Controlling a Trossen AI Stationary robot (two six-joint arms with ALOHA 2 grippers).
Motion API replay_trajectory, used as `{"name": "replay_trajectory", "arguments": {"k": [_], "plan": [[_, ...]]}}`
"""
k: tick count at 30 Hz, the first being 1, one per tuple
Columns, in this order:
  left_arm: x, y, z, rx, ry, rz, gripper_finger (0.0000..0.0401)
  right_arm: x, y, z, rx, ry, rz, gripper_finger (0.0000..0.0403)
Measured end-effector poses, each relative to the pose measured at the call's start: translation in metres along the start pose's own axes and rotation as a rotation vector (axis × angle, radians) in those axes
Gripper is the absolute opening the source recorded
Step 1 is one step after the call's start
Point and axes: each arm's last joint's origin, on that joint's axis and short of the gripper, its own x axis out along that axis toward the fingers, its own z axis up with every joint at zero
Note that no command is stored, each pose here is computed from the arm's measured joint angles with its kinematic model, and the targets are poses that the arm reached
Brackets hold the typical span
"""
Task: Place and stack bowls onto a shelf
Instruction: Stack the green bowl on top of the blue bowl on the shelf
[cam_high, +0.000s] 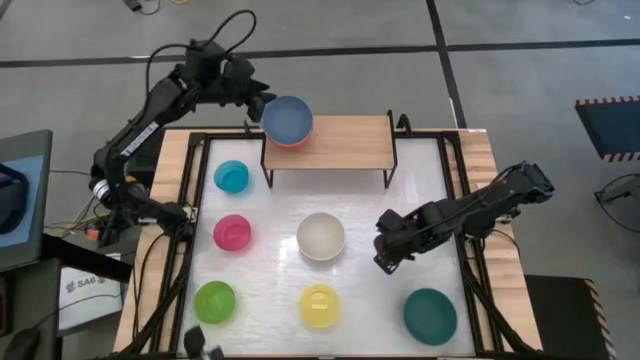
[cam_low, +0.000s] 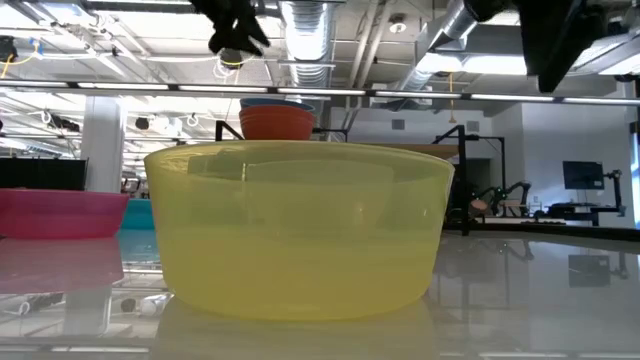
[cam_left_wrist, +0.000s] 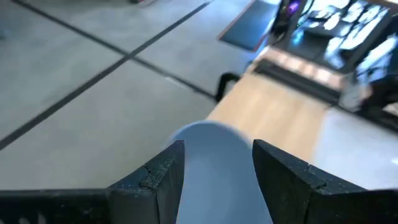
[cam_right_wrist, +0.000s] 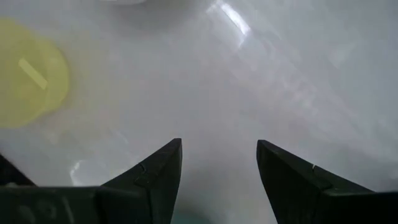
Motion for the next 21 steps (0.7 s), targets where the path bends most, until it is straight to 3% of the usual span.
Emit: {"name": "replay_trajectory", "arguments": {"k": [10, 15, 21], "plan": [[0.006, -0.083, 0.0, 0.027, -0.053, -0.204, 0.0173, -0.004, -0.033, -0.045, -0.108, 0.08, 0.108, 0.0232], [0.013, -0.128, -0.016, 0.05, -0.041, -0.253, 0.0173, 0.014, -0.038, -0.074, -0.138, 0.133, 0.217, 0.0232], [0.02, -0.167, -0.049, 0.123, 0.041, -0.215, 0.0173, 0.036, -0.043, -0.1, -0.17, 0.174, 0.176, 0.0232]]}}
